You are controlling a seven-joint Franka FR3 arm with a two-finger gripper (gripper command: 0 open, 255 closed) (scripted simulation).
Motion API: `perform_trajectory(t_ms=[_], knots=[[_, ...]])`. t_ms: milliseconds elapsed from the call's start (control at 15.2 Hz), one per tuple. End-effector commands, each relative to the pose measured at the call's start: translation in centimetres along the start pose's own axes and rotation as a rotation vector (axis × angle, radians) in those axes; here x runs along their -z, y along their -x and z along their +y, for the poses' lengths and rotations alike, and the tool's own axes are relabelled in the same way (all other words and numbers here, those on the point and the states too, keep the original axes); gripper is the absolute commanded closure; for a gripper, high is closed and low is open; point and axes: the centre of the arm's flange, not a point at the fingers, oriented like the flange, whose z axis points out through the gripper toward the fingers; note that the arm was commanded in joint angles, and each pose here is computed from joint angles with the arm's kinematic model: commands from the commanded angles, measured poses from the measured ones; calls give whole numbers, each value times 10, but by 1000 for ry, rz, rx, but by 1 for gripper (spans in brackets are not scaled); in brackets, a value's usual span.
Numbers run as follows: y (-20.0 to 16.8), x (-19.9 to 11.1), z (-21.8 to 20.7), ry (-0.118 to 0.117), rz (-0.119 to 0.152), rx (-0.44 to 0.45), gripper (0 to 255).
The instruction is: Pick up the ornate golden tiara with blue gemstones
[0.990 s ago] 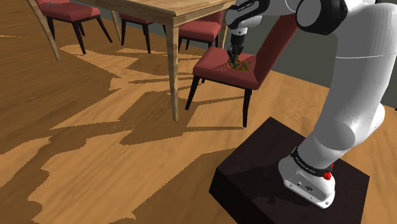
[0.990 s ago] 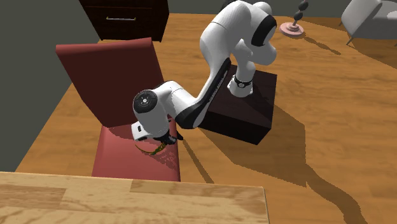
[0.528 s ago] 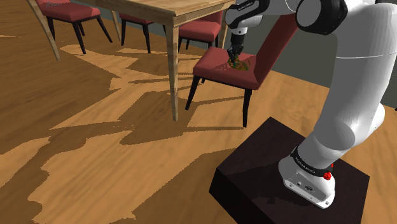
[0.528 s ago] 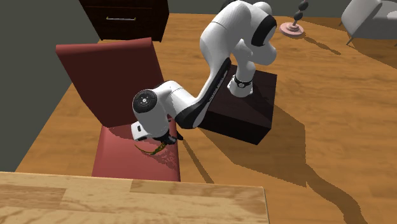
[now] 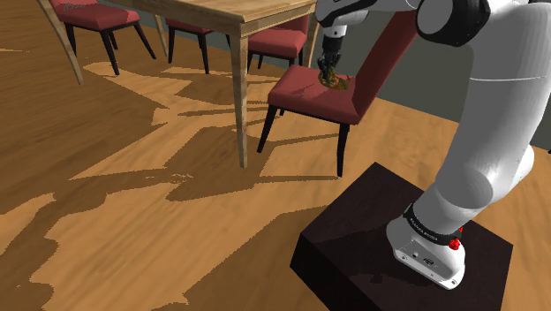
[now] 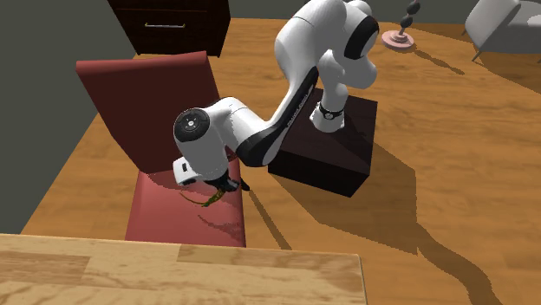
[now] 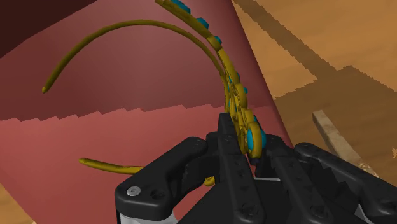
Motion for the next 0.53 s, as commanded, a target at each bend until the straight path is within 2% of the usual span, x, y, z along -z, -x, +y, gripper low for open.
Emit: perform_trajectory(t_ms=[0, 330, 462], knots=[[0, 10, 1, 0, 0, 0, 255], [2, 37, 2, 0, 0, 0, 255], [2, 37, 2, 0, 0, 0, 255]])
